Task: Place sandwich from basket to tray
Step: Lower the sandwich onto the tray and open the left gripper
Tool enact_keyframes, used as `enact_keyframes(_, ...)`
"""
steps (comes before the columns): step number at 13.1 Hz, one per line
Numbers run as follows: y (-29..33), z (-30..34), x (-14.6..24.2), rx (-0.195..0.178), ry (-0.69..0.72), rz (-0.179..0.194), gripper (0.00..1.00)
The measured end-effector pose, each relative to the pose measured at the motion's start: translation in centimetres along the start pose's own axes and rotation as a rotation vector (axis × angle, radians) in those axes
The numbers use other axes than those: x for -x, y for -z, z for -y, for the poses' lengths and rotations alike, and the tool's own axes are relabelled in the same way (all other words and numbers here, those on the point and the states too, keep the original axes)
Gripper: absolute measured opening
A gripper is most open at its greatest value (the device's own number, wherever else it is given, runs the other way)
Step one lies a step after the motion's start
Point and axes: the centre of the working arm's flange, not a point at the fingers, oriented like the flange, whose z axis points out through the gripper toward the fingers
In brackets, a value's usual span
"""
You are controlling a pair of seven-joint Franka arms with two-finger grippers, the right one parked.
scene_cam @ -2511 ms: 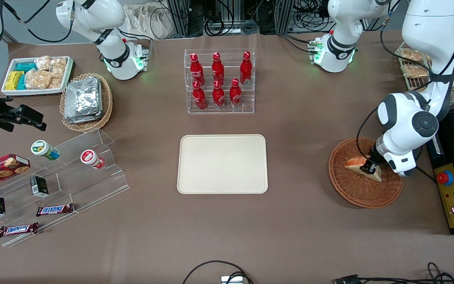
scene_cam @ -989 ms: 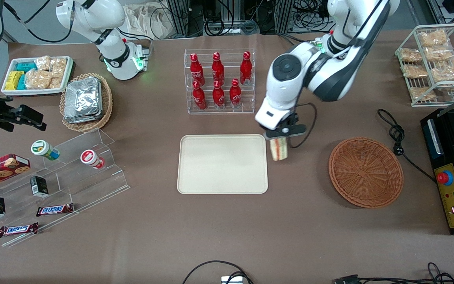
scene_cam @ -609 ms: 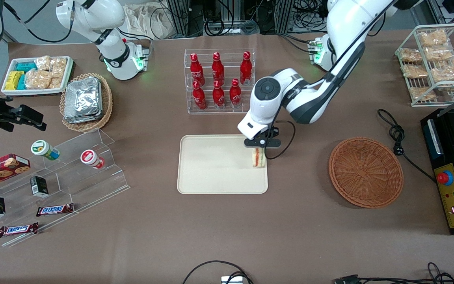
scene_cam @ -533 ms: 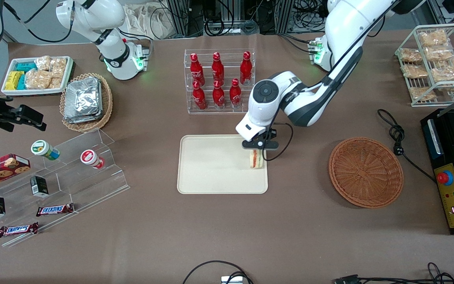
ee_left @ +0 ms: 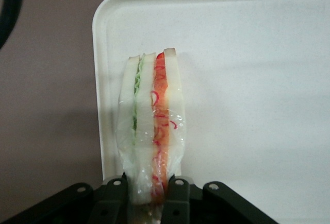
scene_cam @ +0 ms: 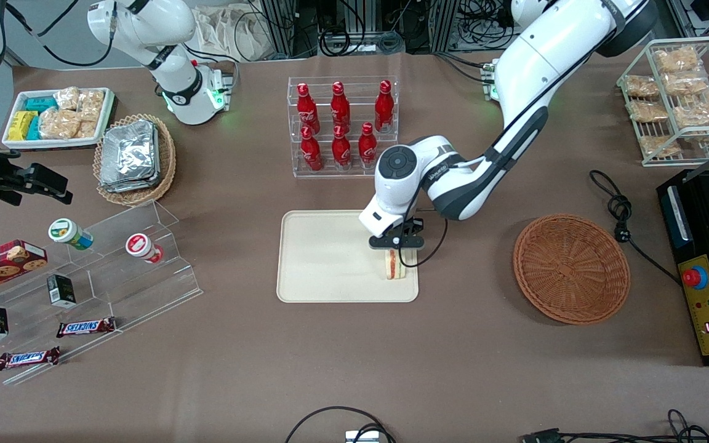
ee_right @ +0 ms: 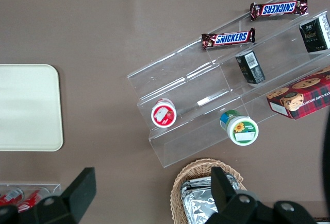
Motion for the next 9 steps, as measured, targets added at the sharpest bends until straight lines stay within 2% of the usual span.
enact_keyframes(1, 0.0, 0.0, -0.4, 0.004, 0.004, -0.003, 0.28)
enact_keyframes(5, 0.6, -0.1, -1.1, 0.008, 0.013, -0.015, 0.69)
enact_keyframes(6, 1.3, 0.1, -1.5, 0.0, 0.032, -0.019, 0.8)
enact_keyframes(8, 4.2, 1.1, -2.9, -0.051, 0.102, -0.017, 0.99)
enact_keyframes(9, 6.4, 2.0, -3.7, -0.062, 0.142, -0.018, 1.0)
